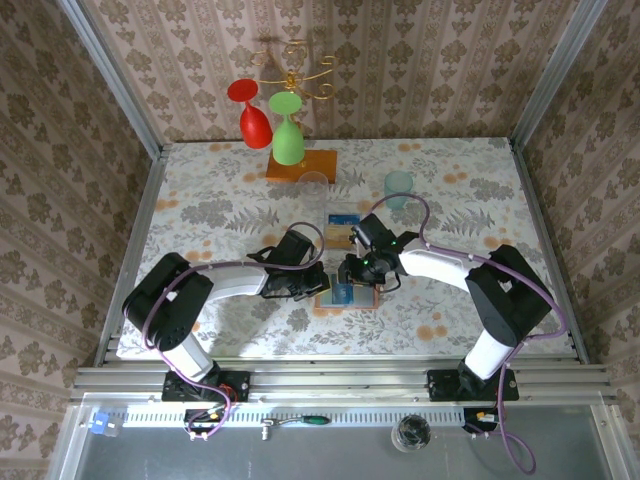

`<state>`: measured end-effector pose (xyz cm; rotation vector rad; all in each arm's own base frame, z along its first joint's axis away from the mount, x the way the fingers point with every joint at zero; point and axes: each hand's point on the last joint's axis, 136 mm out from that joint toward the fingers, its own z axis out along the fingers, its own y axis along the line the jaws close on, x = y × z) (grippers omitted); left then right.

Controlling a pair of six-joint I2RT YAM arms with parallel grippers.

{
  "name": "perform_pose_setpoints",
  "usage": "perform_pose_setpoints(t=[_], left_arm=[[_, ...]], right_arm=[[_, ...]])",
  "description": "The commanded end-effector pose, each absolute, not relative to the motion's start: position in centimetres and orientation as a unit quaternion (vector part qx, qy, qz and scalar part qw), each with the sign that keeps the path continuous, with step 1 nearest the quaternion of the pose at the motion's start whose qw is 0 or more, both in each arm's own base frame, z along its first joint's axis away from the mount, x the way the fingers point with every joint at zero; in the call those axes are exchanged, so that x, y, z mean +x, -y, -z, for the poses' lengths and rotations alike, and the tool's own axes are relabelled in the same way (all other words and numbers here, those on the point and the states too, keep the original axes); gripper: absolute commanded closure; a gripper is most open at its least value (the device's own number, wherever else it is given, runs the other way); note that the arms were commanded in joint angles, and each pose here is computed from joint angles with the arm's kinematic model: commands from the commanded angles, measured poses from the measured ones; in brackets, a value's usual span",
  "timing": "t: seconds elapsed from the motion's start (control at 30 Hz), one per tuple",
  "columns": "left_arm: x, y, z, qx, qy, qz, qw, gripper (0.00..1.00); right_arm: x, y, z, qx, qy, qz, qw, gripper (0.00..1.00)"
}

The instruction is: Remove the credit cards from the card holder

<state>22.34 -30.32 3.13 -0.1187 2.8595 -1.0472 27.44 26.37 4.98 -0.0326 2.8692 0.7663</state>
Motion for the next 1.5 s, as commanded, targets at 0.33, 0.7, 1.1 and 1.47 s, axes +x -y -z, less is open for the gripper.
perform_pose_setpoints(t=[0.33, 0.7, 1.1, 1.47], left_arm=[[22.6, 31.1, -4.3, -0.019, -0.935, 0.349, 0.055, 0.94], [22.1, 30.7, -2.8, -0.024, -0.938, 0.343, 0.043, 0.95], [21.5, 30.3, -1.6, -0.028, -0.944, 0.328, 0.025, 0.98], [21.3, 30.3, -1.4, -0.028, -0.946, 0.323, 0.02, 1.0]], right_arm=[[26.5, -24.8, -3.5, 0.002, -0.968, -0.242, 0.07, 0.7], [26.3, -25.2, -2.4, 0.011, -0.965, -0.257, 0.057, 0.7], [26.4, -25.9, -2.6, 0.028, -0.953, -0.298, 0.054, 0.72], [26.5, -26.7, -3.4, 0.041, -0.939, -0.338, 0.051, 0.81]])
